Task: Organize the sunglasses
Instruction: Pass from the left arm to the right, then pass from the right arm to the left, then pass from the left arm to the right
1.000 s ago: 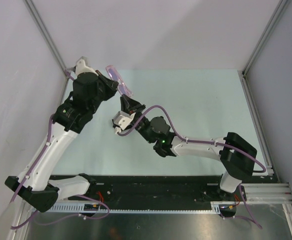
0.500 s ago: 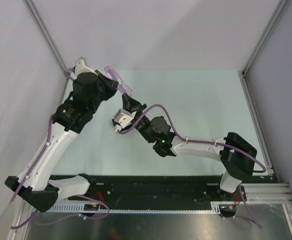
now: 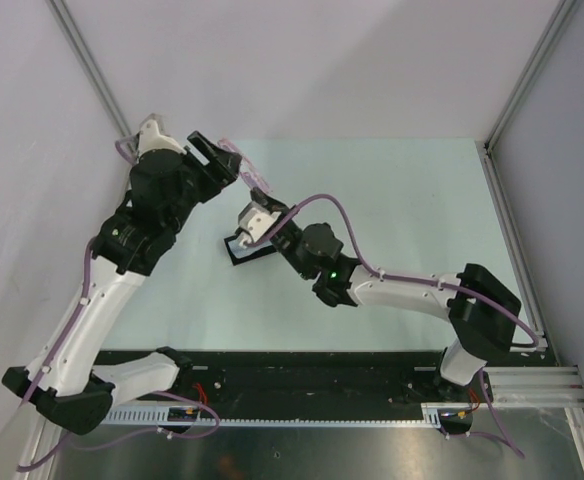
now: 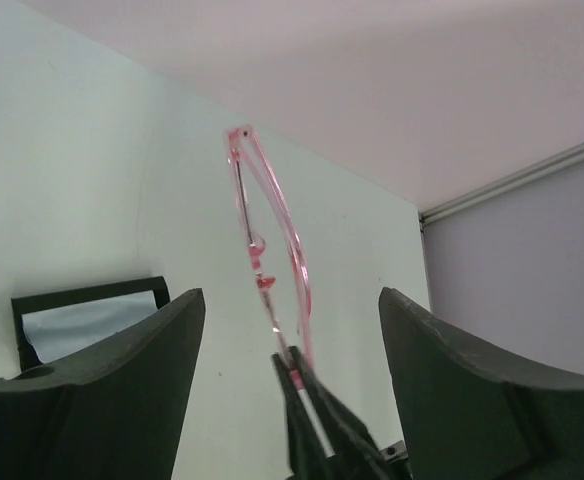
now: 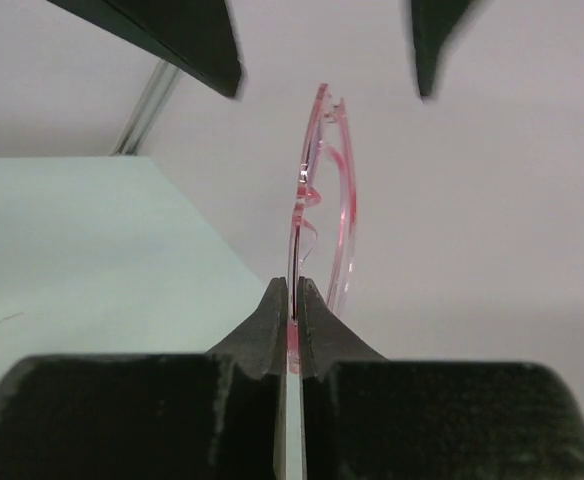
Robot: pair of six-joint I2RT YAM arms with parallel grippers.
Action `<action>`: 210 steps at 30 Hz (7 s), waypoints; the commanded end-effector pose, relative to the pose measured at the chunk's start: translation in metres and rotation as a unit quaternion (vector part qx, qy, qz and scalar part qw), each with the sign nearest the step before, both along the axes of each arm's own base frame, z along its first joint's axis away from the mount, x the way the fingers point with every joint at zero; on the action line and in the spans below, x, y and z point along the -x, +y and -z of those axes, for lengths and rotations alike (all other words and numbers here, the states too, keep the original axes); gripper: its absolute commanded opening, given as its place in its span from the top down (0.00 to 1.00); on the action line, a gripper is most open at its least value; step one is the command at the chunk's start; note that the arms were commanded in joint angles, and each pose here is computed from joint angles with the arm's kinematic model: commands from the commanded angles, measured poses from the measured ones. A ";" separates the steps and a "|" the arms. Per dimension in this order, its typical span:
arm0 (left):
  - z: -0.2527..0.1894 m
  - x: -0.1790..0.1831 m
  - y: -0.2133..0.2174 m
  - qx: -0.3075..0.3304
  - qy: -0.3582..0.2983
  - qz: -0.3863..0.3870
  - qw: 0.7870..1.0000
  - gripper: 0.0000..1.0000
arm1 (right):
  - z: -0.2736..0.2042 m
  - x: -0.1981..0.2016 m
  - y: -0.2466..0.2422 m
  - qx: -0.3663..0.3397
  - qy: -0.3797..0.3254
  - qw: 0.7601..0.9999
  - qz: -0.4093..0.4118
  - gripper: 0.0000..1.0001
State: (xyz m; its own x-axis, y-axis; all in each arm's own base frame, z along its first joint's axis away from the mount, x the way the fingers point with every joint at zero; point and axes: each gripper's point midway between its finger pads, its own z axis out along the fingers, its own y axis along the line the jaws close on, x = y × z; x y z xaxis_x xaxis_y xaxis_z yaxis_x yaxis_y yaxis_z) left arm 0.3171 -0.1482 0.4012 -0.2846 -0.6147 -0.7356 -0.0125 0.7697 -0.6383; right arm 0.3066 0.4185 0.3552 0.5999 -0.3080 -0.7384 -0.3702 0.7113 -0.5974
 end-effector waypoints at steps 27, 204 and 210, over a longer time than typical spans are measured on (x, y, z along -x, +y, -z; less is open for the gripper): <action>-0.032 0.074 -0.061 -0.127 -0.217 0.522 0.815 0.22 | -0.020 0.043 -0.078 -0.119 0.484 0.750 -0.435 1.00; -0.021 0.088 -0.076 0.085 -0.225 0.527 0.815 1.00 | -0.125 0.061 -0.071 -0.109 0.511 0.737 -0.430 0.48; -0.022 0.088 -0.076 0.084 -0.227 0.525 0.816 1.00 | -0.123 0.056 -0.064 -0.114 0.518 0.733 -0.427 0.46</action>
